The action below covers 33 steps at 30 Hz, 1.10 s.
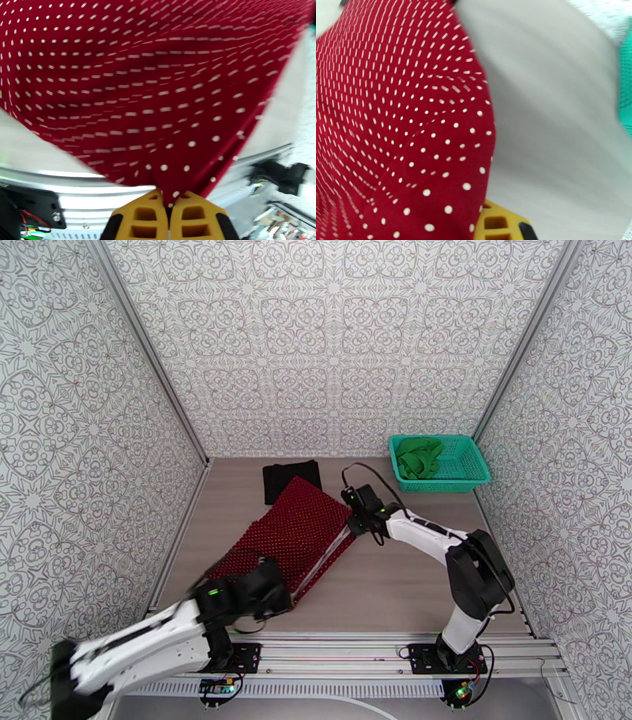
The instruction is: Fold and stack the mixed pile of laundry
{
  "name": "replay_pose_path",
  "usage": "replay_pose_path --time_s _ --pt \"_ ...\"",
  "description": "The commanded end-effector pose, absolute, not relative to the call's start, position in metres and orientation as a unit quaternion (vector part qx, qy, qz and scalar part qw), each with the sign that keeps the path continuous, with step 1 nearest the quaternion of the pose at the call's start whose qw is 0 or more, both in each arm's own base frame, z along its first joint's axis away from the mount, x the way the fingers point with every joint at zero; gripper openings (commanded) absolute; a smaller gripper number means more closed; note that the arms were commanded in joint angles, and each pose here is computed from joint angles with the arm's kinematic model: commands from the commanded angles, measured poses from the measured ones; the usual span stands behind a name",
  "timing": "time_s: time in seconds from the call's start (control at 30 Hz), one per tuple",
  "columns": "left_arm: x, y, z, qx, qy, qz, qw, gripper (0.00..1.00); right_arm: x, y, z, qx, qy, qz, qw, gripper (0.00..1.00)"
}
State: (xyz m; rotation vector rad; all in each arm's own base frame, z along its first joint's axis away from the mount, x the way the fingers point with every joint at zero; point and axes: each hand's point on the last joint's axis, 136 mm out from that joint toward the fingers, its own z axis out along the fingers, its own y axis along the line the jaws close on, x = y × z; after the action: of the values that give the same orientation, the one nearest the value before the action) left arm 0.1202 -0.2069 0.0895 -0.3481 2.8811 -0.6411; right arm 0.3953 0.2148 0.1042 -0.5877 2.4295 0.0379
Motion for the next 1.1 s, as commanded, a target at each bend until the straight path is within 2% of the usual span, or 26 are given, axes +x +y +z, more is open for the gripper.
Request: replay_pose_path --time_s 0.0,0.23,0.27,0.4,0.5,0.63,0.83,0.93,0.97,1.07 --pt "0.128 -0.256 0.090 -0.089 0.963 -0.248 0.065 0.00 0.413 0.173 0.104 -0.196 0.921 -0.061 0.331 0.00" --pt "0.148 -0.342 0.072 -0.001 0.967 -0.254 0.013 0.00 0.444 0.128 0.105 -0.184 0.920 -0.108 0.328 0.00" --pt "0.149 -0.358 0.069 0.014 0.965 -0.262 0.000 0.00 0.449 0.123 0.104 -0.180 0.922 -0.105 0.326 0.04" --pt "0.151 -0.415 0.059 0.058 0.953 -0.292 -0.049 0.00 0.462 0.115 0.105 -0.163 0.930 -0.083 0.319 0.46" --pt "0.156 -0.437 0.059 0.079 0.951 -0.293 -0.059 0.00 0.463 0.114 0.114 -0.161 0.930 -0.085 0.320 0.62" --pt "0.160 -0.449 0.063 0.093 0.950 -0.293 -0.061 0.00 0.455 0.107 0.137 -0.146 0.930 -0.090 0.325 0.78" --pt "0.156 -0.453 0.059 0.101 0.947 -0.295 -0.075 0.00 0.432 0.084 0.170 -0.104 0.930 -0.124 0.331 0.84" --pt "0.154 -0.453 0.059 0.104 0.947 -0.295 -0.078 0.06 0.422 0.069 0.182 -0.081 0.929 -0.153 0.326 0.84" --pt "0.154 -0.454 0.059 0.106 0.946 -0.297 -0.078 0.11 0.419 0.065 0.185 -0.075 0.929 -0.160 0.325 0.84" --pt "0.152 -0.456 0.062 0.112 0.944 -0.299 -0.078 0.42 0.410 0.061 0.194 -0.062 0.929 -0.156 0.329 0.84"
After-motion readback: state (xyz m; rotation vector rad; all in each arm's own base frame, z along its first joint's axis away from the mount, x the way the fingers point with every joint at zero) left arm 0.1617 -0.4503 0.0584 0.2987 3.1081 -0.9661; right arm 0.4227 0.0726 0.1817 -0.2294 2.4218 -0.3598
